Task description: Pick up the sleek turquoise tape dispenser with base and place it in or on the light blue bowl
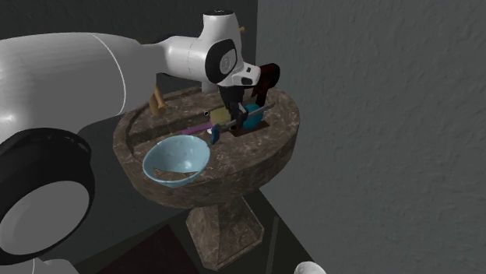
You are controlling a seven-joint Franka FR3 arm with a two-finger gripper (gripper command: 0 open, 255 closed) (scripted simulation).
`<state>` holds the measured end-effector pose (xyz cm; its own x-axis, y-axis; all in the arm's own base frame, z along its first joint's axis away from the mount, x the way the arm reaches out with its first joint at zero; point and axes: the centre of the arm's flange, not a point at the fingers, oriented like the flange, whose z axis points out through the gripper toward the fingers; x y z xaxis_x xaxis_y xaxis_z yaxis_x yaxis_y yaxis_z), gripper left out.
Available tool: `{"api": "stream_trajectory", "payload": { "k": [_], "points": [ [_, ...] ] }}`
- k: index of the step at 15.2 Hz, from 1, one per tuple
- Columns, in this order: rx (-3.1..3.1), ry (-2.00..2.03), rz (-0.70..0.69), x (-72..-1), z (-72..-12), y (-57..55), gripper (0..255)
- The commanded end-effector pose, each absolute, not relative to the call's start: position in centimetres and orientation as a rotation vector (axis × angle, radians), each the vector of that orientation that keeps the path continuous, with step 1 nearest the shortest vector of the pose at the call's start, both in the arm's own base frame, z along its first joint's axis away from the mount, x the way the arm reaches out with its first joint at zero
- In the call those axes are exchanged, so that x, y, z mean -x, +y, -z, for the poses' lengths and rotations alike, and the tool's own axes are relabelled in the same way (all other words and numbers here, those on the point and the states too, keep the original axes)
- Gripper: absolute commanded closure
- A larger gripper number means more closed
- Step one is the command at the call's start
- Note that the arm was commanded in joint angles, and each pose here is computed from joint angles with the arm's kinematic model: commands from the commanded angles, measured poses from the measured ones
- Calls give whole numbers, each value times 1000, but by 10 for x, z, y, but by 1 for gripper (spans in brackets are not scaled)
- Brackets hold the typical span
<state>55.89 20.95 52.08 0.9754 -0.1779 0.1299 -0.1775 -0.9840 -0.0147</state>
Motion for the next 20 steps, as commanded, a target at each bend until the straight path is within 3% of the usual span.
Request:
{"api": "stream_trajectory", "payload": {
  "k": [1, 20],
  "points": [
    [3119, 281, 205, -559, -532, 211, 255],
    [3119, 281, 205, -546, -624, 211, 255]
  ]
}}
